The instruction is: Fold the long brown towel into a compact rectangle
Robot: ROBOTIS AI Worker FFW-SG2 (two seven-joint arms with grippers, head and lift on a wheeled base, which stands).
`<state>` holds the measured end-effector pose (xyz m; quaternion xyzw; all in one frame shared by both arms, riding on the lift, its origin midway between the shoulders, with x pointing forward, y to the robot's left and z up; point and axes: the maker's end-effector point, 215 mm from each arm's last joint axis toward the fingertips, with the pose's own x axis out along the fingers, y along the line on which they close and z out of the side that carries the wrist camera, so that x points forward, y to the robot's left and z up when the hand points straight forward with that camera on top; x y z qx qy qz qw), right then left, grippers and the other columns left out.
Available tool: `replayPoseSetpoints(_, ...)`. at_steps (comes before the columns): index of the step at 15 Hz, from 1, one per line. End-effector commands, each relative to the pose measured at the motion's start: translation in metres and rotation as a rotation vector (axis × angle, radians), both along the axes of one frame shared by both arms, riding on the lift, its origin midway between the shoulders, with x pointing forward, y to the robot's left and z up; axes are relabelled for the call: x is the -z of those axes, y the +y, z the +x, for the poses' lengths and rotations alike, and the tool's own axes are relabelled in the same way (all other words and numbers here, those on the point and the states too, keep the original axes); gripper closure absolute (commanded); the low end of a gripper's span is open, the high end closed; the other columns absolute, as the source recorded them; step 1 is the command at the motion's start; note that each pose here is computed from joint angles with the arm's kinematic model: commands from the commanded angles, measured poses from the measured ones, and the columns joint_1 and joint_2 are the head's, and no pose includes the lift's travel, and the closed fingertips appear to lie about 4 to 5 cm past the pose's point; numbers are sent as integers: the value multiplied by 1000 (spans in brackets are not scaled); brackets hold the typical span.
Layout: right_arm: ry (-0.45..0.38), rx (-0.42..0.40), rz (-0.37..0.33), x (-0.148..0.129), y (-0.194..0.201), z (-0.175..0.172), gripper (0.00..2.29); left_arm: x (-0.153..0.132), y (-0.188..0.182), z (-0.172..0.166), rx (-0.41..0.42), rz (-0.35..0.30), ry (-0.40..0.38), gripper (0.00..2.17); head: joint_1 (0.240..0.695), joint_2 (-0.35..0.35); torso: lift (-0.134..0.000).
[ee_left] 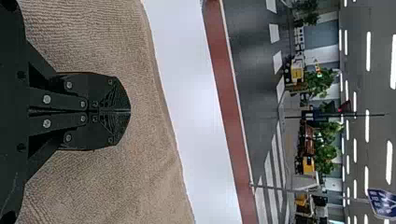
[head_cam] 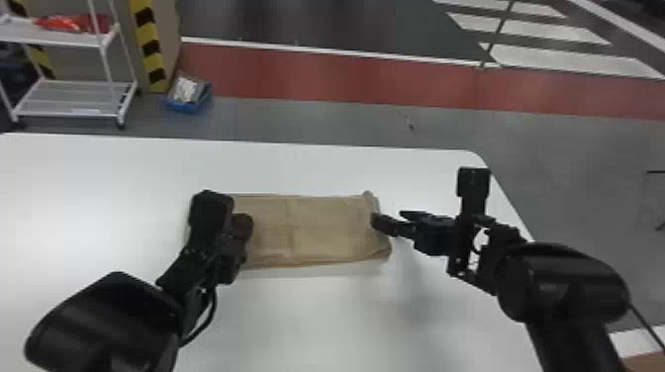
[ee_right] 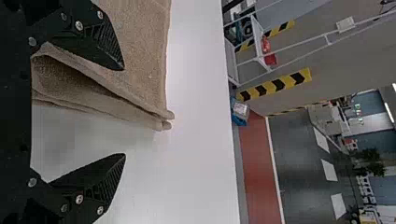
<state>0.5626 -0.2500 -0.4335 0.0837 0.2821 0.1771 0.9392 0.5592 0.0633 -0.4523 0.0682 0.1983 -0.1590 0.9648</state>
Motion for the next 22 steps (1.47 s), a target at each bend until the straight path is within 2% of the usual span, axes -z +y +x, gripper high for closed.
replayPoseSetpoints(1, 34, -23, -32, 8, 15, 3, 286, 3, 2, -1, -1, 6, 7, 1771, 695, -185, -124)
replayPoseSetpoints(4, 112, -35, -40, 20, 21, -2, 407, 5, 2, -3, 1, 9, 11, 1771, 695, -165, -124)
replayPoseSetpoints(5, 112, -34, -45, 19, 20, -1, 407, 5, 1, -3, 1, 9, 10, 1771, 695, -163, -124)
replayPoseSetpoints(9, 151, -38, -31, 23, 21, -6, 684, 10, -1, -6, 9, 19, 30, 1771, 695, -162, -124)
replayPoseSetpoints(11, 157, -45, 10, 24, 26, -11, 1204, 17, -1, -9, 13, 28, 52, 1771, 695, -163, -124)
replayPoseSetpoints(12, 145, -47, 20, 20, 27, -11, 1379, 17, -2, -9, 15, 28, 53, 1771, 695, -162, -124)
replayPoseSetpoints(14, 131, -50, 34, 17, 29, -13, 1420, 20, -2, -11, 18, 33, 63, 1771, 695, -160, -124)
replayPoseSetpoints(16, 102, -55, 55, 3, 33, -12, 1420, 22, -7, -14, 28, 35, 66, 1771, 695, -159, -124)
replayPoseSetpoints(18, 71, -64, 89, -16, 38, -14, 1420, 21, -13, -15, 33, 31, 66, 1774, 695, -160, -124)
replayPoseSetpoints(19, 28, -70, 96, -33, 42, -17, 1420, 21, -15, -16, 35, 30, 66, 1774, 695, -161, -124)
replayPoseSetpoints(22, -29, -105, 165, -72, 62, -24, 1420, 22, -29, -20, 55, 25, 67, 1771, 695, -158, -124)
